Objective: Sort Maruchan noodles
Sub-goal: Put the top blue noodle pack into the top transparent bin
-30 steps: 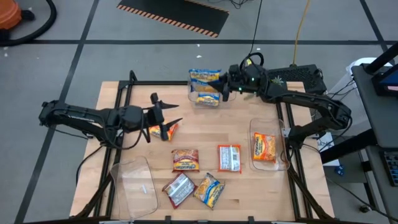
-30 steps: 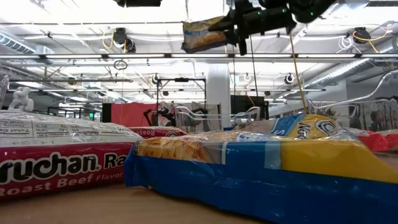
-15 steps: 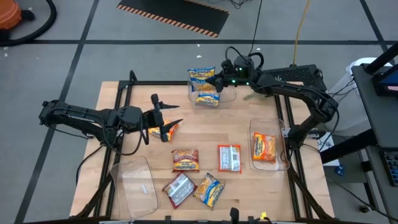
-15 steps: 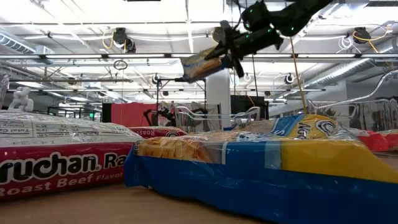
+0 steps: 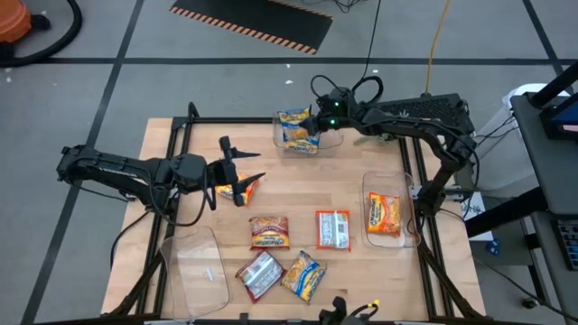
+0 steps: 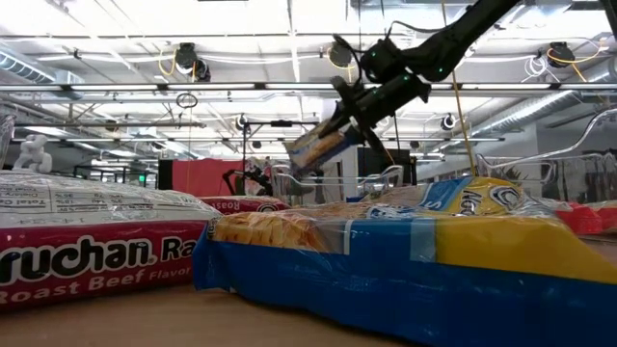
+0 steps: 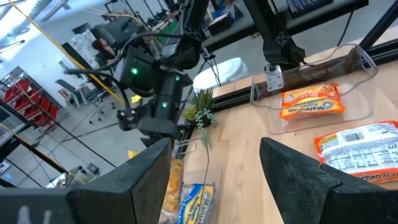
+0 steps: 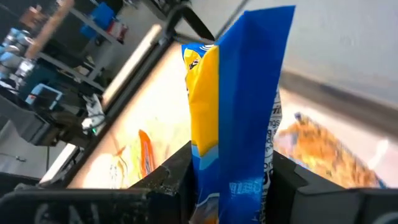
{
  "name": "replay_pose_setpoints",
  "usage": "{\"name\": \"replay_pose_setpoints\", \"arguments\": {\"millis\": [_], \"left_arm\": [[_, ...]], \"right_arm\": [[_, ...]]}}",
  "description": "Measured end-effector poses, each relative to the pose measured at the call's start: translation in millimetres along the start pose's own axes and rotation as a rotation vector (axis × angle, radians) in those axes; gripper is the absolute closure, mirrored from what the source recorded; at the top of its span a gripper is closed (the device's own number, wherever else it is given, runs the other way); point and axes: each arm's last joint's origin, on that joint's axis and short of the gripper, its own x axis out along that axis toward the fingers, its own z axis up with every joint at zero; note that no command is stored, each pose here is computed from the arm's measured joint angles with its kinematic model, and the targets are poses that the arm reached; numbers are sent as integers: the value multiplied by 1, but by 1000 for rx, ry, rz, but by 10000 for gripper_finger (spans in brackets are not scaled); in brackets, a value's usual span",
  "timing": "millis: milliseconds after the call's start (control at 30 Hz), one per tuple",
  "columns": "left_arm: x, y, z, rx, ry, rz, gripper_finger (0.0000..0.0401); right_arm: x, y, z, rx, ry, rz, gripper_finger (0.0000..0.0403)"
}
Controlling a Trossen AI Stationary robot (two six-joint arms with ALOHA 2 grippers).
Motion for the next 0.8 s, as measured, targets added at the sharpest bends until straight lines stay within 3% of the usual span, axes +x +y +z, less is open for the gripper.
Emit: {"name": "replay_pose_setpoints", "arguments": {"millis": [800], "left_arm": [[0, 0, 0, -10, -3, -1, 151]], "right_arm": [[19, -18, -13, -16, 42, -99, 247]]}}
